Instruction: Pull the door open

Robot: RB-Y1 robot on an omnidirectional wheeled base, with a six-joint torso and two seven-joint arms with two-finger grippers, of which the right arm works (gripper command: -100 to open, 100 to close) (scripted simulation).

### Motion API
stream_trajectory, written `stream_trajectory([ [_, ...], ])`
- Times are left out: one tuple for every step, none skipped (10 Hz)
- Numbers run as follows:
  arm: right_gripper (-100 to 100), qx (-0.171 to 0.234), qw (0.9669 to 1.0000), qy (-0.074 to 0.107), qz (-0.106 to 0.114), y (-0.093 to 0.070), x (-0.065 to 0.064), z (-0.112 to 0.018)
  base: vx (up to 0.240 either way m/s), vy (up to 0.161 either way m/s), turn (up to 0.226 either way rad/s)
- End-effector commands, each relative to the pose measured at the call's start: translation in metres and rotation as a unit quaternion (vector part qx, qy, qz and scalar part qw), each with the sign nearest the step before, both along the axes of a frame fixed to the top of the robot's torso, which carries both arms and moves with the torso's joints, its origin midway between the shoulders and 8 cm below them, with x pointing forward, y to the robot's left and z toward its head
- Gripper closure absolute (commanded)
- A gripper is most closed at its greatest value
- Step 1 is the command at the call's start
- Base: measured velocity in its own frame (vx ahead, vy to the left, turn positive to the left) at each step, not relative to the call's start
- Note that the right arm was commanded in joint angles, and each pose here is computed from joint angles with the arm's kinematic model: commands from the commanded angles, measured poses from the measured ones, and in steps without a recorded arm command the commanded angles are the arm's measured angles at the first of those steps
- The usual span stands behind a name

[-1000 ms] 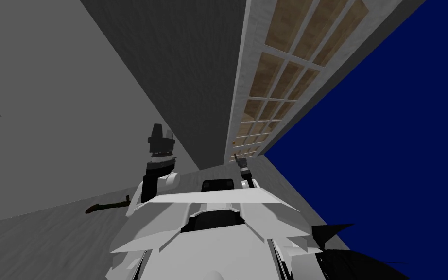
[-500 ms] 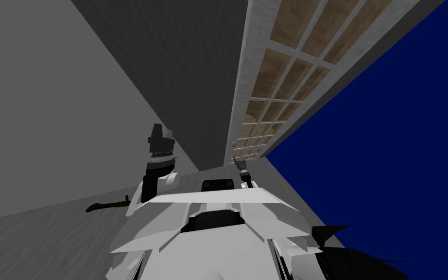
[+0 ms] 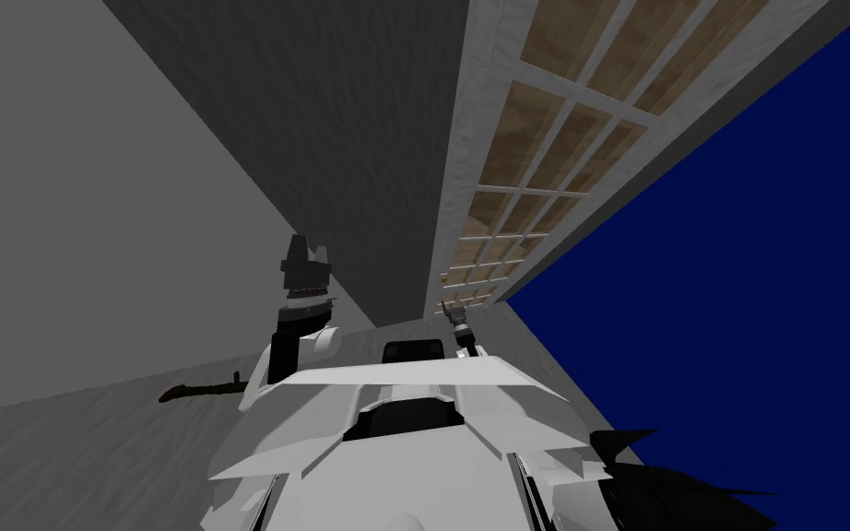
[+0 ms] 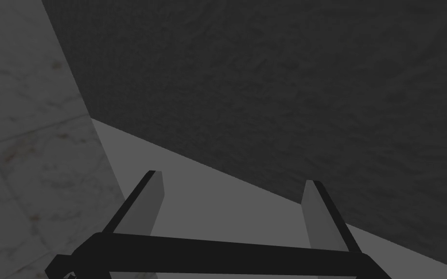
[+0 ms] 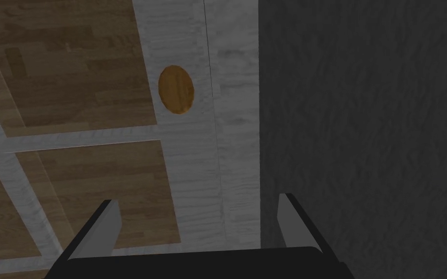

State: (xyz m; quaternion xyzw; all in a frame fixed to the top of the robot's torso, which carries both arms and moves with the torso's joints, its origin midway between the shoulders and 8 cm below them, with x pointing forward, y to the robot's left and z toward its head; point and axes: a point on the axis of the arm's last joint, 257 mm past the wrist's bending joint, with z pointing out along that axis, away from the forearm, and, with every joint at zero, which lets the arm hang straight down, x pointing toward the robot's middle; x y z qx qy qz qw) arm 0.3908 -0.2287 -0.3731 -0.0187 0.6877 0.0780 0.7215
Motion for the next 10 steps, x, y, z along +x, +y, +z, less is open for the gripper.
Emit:
stream_trajectory([
  [-100,-0.014,0.9999,0.006,0.000,0.001,-0.003,-0.008,0.071,-0.056,0.031],
  [-100,-0.026,0.9996,0.012,0.001,0.001,-0.006,-0.016,0.078,-0.068,0.047],
  [-100,-0.032,0.9994,0.015,0.001,0.002,-0.007,-0.020,0.092,-0.083,0.025],
  [-100,-0.041,0.9989,0.020,0.002,0.002,-0.009,-0.025,0.077,-0.083,0.027],
  [-100,-0.035,0.9992,0.017,0.002,0.001,-0.008,-0.023,0.030,-0.037,0.011],
  [-100,-0.036,0.9992,0.017,0.007,0.001,-0.002,-0.025,0.030,0.038,-0.095],
  [-100,-0.036,0.9991,0.018,0.010,0.001,0.001,-0.026,0.036,0.079,-0.110],
  [-100,-0.036,0.9991,0.018,0.015,0.000,0.006,-0.027,0.057,0.092,-0.116],
  [-100,-0.036,0.9991,0.018,0.018,0.000,0.010,-0.027,0.061,0.098,-0.080],
  [-100,-0.036,0.9990,0.018,0.020,0.000,0.013,-0.028,0.059,0.077,-0.064],
])
